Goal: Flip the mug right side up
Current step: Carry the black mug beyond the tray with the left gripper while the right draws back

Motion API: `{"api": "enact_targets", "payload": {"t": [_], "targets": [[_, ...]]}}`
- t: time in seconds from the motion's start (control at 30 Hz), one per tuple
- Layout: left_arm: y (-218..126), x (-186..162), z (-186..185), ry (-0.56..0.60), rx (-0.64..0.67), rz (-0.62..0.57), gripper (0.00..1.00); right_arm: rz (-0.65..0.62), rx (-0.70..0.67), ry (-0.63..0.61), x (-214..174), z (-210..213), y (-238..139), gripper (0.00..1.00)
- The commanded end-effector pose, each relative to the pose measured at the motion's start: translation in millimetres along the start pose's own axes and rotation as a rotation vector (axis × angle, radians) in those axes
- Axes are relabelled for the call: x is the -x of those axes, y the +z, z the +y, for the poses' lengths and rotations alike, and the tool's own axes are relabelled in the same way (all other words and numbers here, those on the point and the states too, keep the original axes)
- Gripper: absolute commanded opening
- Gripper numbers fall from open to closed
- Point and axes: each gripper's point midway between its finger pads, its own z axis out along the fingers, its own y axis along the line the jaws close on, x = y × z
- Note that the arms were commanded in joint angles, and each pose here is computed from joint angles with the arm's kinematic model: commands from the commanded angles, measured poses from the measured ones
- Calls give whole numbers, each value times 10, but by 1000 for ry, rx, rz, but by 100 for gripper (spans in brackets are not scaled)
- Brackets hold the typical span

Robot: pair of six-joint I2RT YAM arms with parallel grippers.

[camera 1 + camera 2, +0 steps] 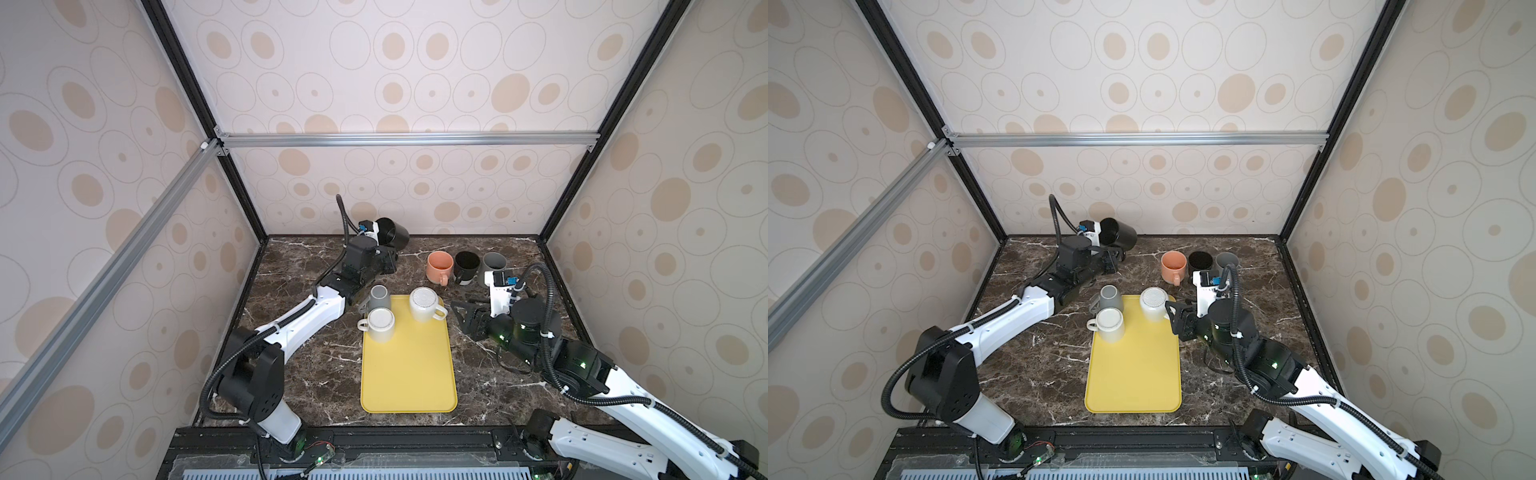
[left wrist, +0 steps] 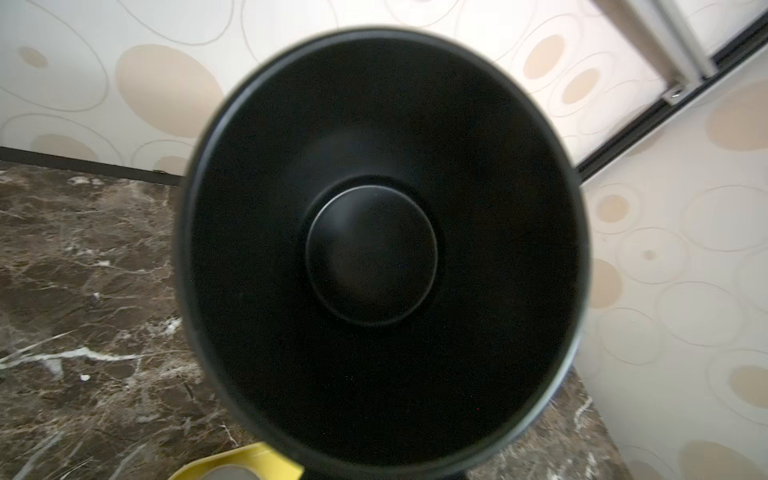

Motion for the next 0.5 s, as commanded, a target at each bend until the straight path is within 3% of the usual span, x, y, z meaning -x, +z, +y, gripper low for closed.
{"api": "enact_targets", "payload": {"t": [0.0,0.23,0.47], "targets": [[10,505,-347,83,-17,-146,0,-16,-40,-22,24,-91,-34,58],[456,214,-356,155,73,-63,0,-22,-61,-32,11,-163,-68,58],[666,46,-206,172,134,-28,0,-21,-77,-37,-11,-218,-92,58]]}}
